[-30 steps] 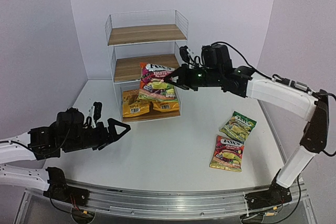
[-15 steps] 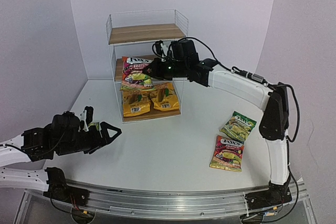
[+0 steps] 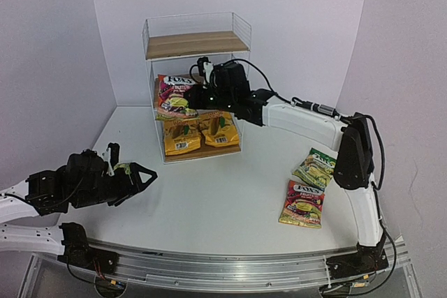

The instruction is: Place and organize the candy bags onto the shelf

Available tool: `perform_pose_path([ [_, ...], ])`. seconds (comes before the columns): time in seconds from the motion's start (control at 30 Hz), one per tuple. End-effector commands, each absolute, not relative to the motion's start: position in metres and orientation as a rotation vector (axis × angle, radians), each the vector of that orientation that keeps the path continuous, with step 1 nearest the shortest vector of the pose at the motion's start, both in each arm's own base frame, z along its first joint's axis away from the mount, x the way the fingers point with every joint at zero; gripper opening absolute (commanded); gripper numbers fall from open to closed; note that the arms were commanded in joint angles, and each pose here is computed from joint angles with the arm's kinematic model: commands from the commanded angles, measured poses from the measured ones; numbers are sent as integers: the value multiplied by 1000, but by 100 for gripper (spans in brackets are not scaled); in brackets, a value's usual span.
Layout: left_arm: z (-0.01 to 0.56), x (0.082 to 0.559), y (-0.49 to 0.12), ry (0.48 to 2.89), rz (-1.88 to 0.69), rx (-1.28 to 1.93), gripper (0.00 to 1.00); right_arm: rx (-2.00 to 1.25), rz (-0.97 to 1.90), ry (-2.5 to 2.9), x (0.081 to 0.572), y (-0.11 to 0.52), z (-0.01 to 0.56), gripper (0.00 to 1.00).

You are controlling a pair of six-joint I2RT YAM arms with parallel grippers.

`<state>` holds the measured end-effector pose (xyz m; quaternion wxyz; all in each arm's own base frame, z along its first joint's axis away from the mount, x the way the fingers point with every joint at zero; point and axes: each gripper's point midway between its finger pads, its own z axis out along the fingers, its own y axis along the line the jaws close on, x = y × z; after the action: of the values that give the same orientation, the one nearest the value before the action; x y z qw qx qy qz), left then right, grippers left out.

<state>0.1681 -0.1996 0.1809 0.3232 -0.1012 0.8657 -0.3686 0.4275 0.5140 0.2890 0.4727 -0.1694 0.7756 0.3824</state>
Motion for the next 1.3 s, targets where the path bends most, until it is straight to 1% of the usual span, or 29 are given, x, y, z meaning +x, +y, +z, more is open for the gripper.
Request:
perform_pose_path([
  [0.0, 194, 169, -196, 2226, -1000, -295, 100, -277, 920, 1597, 433, 496, 374, 0],
  [0.2, 190, 169, -197, 2233, -1006, -300, 100, -272, 895, 1543, 434, 500, 380, 0],
  [0.47, 188, 169, -198, 2237, -999, -300, 100, -209, 845, 1464, 446, 497, 391, 0],
  [0.6, 188, 169, -196, 2243, -989, -302, 100, -245, 854, 1461, 449, 509, 383, 1],
  [0.83, 186, 167, -191, 2241, -984, -318, 100, -295, 838, 1500, 456, 524, 365, 5],
  [1.07, 186, 167, -187, 2240, -979, -327, 100, -295, 799, 1534, 463, 528, 350, 16],
  [1.2, 186, 167, -187, 2242, -976, -326, 100, -293, 781, 1542, 465, 527, 348, 37],
  [1.27, 186, 166, -187, 2244, -976, -326, 100, -291, 771, 1547, 465, 524, 349, 43],
])
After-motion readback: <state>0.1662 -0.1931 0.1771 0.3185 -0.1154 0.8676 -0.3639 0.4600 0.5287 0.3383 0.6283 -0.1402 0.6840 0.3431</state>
